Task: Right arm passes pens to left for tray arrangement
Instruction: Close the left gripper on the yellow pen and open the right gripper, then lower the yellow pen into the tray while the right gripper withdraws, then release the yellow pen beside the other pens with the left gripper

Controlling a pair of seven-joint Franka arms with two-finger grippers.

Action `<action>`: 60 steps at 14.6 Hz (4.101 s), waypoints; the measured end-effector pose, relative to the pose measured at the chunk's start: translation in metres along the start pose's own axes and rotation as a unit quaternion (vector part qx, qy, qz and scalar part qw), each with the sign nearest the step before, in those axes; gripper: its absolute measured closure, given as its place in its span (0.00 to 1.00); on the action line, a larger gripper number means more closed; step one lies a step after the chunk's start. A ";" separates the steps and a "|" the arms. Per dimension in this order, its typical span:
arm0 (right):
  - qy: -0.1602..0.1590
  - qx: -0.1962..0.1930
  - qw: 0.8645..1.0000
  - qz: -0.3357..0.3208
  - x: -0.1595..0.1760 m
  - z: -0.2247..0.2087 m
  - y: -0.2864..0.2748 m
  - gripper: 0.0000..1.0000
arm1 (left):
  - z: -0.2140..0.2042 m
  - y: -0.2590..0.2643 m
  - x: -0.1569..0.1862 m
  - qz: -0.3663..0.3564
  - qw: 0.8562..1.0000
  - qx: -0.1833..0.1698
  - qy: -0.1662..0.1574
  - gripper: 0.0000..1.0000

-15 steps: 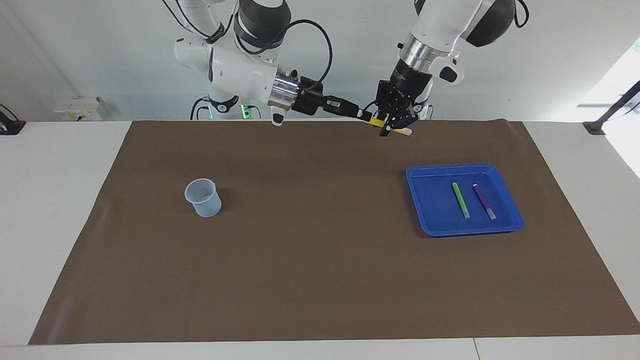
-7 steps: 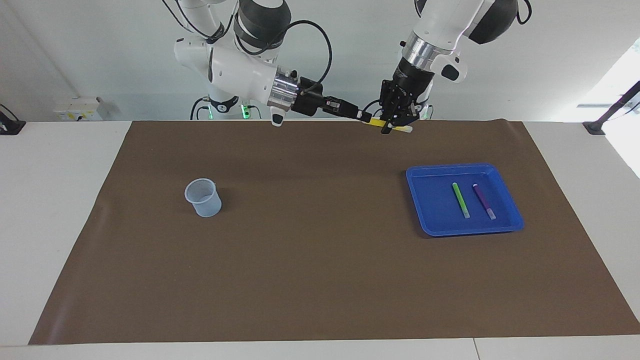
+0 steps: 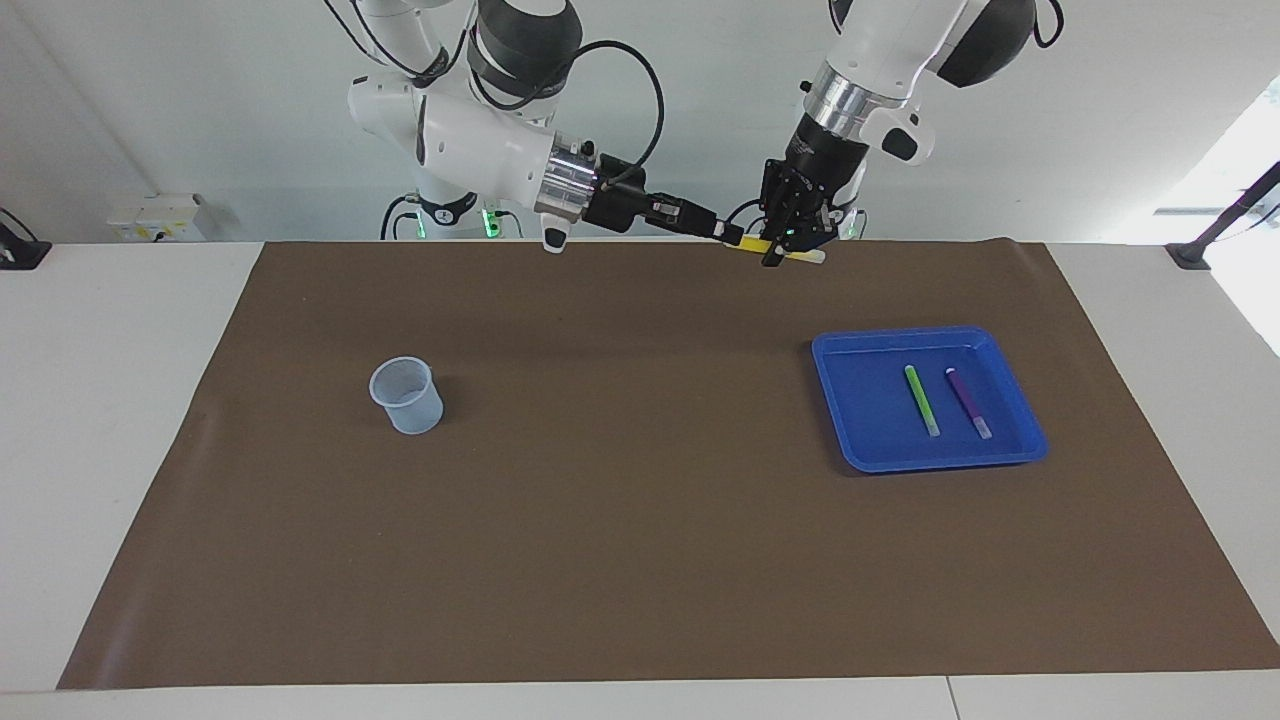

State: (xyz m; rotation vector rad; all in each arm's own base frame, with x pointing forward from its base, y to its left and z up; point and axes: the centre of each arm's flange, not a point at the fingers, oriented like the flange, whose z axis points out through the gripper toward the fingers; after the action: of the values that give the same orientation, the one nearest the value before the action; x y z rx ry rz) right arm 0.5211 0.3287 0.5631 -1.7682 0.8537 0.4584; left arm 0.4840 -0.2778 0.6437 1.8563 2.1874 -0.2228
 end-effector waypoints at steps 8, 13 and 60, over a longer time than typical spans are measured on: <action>0.078 -0.084 0.989 -0.091 0.012 -0.008 0.004 0.01 | -0.003 0.006 0.007 -0.004 1.000 -0.007 0.003 0.82; 0.168 -0.218 0.947 -0.168 0.046 -0.031 0.019 0.00 | -0.008 0.035 0.050 0.082 0.996 -0.014 0.013 0.82; 0.219 -0.523 0.755 -0.330 0.085 -0.321 -0.001 0.00 | 0.262 0.114 0.291 0.726 0.651 0.221 -0.013 0.33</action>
State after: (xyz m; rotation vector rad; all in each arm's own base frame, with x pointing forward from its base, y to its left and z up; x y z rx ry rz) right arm 0.5477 0.0028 0.6222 -3.1385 0.1308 -0.0197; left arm 0.5792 -0.0582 0.3132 3.0959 0.0225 -0.4026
